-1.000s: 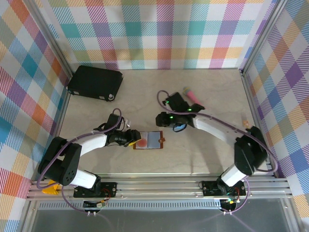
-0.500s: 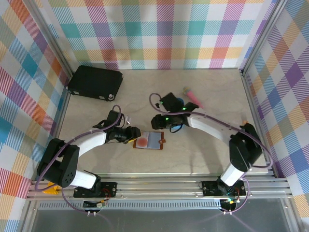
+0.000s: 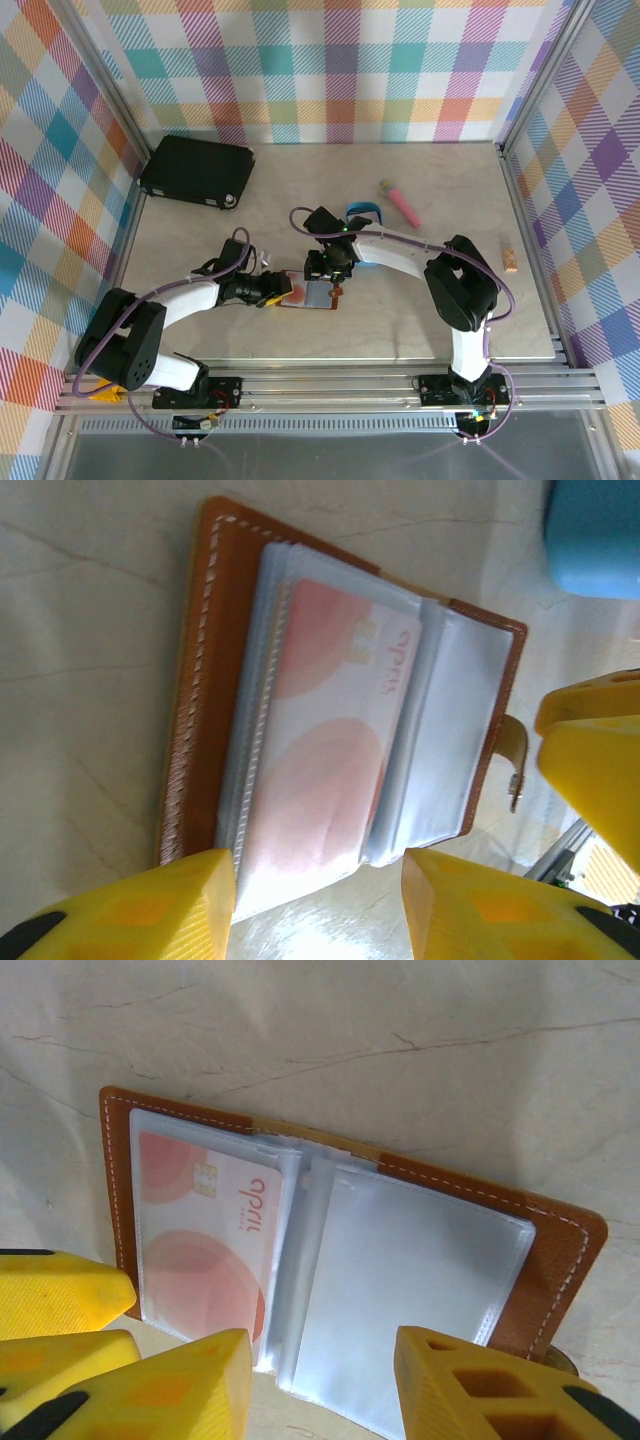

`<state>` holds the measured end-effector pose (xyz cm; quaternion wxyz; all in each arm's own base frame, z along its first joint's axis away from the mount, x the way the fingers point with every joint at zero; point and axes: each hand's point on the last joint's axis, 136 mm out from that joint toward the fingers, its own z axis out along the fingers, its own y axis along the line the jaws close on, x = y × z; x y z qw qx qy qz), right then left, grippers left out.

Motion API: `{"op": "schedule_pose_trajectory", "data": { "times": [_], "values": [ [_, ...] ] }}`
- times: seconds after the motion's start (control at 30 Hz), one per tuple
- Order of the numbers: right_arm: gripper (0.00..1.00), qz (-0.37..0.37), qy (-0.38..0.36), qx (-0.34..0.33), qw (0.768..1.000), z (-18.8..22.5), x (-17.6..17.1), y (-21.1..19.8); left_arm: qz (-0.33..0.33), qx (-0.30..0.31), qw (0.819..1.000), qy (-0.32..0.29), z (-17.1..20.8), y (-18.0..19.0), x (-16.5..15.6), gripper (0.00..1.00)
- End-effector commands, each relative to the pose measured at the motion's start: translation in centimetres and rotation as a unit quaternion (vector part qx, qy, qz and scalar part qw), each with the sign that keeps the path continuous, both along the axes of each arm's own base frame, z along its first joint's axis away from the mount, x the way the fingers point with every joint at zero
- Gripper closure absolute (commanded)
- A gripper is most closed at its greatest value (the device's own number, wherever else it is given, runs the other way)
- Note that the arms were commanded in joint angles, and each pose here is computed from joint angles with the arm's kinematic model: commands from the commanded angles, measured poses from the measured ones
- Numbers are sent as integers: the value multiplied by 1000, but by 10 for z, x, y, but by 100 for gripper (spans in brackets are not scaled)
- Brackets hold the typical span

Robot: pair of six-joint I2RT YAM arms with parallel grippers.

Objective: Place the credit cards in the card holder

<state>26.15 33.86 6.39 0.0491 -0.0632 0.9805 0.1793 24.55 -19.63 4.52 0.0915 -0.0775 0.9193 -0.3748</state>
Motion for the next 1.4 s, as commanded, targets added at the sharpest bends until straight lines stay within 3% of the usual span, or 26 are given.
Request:
{"op": "schedule_pose_trajectory", "data": {
  "times": [0.0, 0.27, 0.57, 0.97, 1.37],
  "values": [
    [57, -17, 7, -17, 1000, 0, 3, -3, -3, -21, 1000, -8, 4, -5, 2, 52],
    [55, -6, 9, -40, 999, -11, 10, -4, -1, -19, 1000, -3, -1, -4, 2, 52],
    [52, 0, 11, -57, 998, -20, 13, -6, 12, 26, 1000, 8, -9, 9, 0, 52],
    [51, 3, 30, -64, 997, -36, 10, -6, 5, 4, 1000, 21, -16, 2, -4, 52],
    [50, -9, 69, -8, 998, -48, 3, 7, 9, -19, 999, 30, -17, -3, -7, 52]
  ]
}}
